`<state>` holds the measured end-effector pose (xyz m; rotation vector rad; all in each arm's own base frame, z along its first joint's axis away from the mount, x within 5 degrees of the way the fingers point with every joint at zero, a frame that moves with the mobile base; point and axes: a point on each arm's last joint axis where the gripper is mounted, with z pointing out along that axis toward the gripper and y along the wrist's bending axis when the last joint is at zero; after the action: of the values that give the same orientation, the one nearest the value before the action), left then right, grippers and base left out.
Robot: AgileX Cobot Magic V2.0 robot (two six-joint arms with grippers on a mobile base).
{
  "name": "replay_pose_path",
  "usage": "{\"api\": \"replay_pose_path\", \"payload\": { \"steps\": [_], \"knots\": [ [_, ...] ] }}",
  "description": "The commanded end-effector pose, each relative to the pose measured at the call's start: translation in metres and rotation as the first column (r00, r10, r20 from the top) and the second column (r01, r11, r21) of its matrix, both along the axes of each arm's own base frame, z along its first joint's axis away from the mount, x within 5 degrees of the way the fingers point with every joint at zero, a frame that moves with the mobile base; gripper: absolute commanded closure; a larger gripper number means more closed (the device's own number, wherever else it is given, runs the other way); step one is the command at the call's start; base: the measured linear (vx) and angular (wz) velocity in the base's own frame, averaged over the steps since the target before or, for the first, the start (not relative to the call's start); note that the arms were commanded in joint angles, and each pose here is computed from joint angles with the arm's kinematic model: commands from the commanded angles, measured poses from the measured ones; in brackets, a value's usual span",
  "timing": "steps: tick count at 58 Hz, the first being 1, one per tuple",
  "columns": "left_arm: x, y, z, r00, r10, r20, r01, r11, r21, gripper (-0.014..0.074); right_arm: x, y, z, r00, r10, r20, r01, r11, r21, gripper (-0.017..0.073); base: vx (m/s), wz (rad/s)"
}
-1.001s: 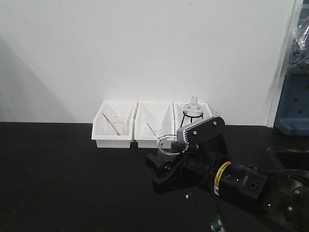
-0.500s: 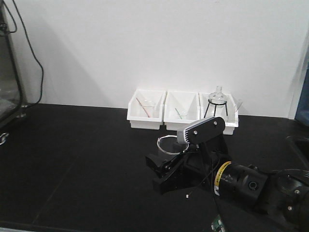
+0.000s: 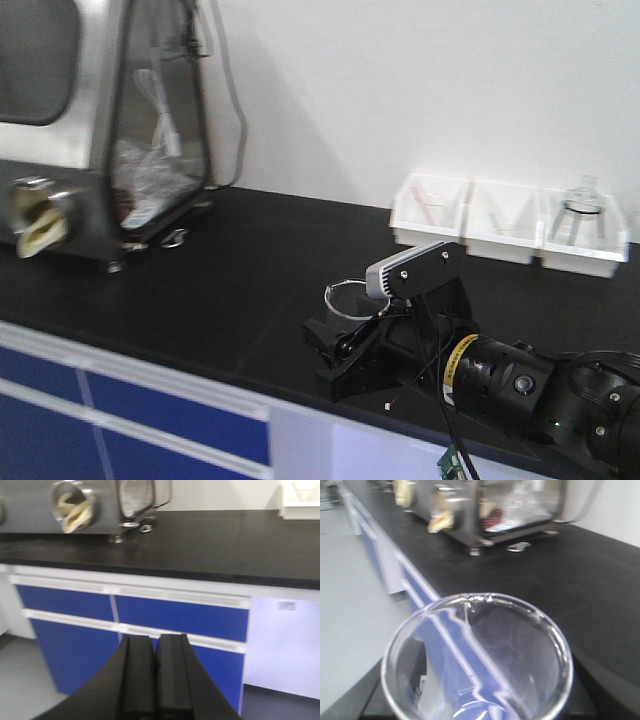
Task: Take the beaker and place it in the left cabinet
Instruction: 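Drive the base away from the bench carrying the beaker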
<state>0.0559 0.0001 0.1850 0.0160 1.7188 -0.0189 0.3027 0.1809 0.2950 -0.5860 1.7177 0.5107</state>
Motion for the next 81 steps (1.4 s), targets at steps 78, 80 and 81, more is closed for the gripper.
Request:
{"api": "replay_pose_path", "payload": {
  "steps": [78, 80, 81],
  "knots": [
    [-0.001, -0.0013, 0.0109, 0.995, -0.014, 0.102, 0.016, 1.0, -0.012, 0.059, -0.0046, 0.0011, 0.0272, 0.995, 0.031, 0.094, -0.038, 0.996, 0.08, 0.0551, -0.05, 0.64],
    [-0.001, -0.0013, 0.0109, 0.995, -0.014, 0.102, 0.016, 1.0, -0.012, 0.059, -0.0046, 0.0011, 0.0272, 0.995, 0.031, 0.094, -0.038, 0.996, 0.08, 0.0551, 0.14, 0.58],
    [-0.001, -0.0013, 0.0109, 0.995, -0.014, 0.102, 0.016, 1.0, -0.012, 0.059, -0.0046, 0.0011, 0.0272, 0.995, 0.031, 0.094, -0.038, 0.996, 0.08, 0.0551, 0.15, 0.58]
  ]
}}
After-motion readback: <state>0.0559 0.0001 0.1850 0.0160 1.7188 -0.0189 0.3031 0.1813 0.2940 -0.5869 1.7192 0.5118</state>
